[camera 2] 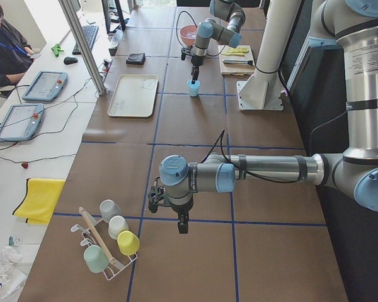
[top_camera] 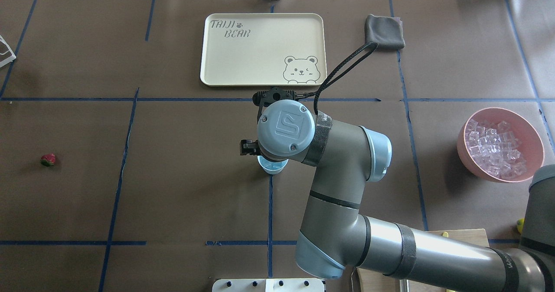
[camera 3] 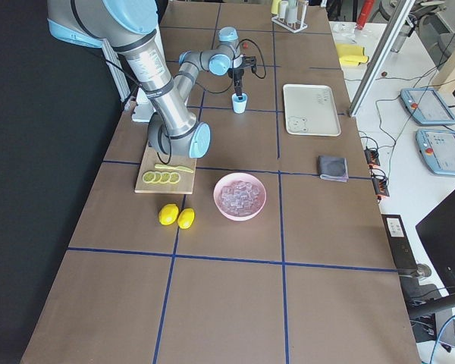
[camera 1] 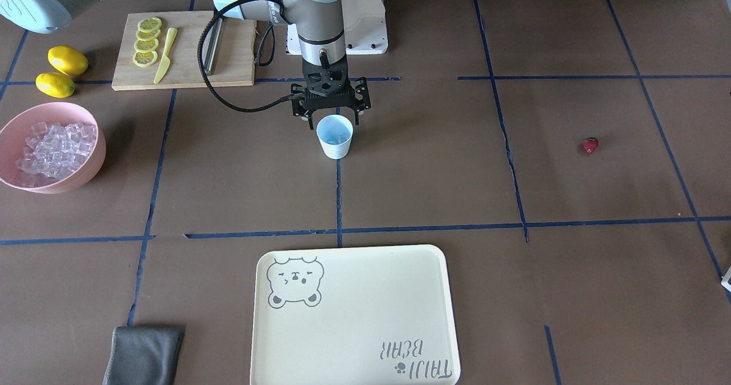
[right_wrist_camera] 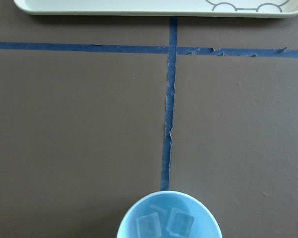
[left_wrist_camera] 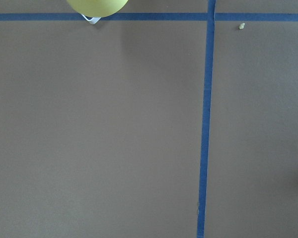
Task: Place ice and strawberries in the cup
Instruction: 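Open the right gripper to drop the ice cube into the blue cup, then withdraw the right gripper back past the pink bowl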
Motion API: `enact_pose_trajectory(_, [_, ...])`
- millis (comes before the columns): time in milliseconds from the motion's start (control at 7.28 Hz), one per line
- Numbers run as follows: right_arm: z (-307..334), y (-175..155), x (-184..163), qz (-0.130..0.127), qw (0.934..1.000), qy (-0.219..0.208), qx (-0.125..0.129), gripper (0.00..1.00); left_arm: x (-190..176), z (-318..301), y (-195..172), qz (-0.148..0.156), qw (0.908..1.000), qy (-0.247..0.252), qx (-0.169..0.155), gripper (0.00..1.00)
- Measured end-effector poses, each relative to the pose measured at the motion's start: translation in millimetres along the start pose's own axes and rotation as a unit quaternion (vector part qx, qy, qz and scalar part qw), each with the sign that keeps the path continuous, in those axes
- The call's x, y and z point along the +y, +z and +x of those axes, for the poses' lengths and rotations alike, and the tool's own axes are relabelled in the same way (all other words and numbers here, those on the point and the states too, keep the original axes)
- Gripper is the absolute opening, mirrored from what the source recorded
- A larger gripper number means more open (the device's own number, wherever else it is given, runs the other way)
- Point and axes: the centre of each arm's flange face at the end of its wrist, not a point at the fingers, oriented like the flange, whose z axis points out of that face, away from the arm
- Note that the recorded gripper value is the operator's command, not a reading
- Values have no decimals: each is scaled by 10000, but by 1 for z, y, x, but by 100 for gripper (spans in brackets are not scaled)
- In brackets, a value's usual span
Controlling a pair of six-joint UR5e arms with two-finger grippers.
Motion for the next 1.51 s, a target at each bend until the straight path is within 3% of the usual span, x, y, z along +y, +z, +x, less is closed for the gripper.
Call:
enact_pose_trajectory(275, [5,-6,-10,48,10000,8,-22,100,0,0,0,1,10000,1,0,100])
enact_pose_trajectory(550, [51,-25,-56,44,9999,-78,-45,100,0,0,0,2,10000,2,0,100])
enact_pose_trajectory(962, [210,-68,-128,-203,9969,-764,-47,100,-1,1,-1,12,10000,11,0,100])
enact_pose_trajectory(1511, [452,-104,-159,-570,9823,-1776,152,100,-3,2,-2,23,10000,20,-6,100])
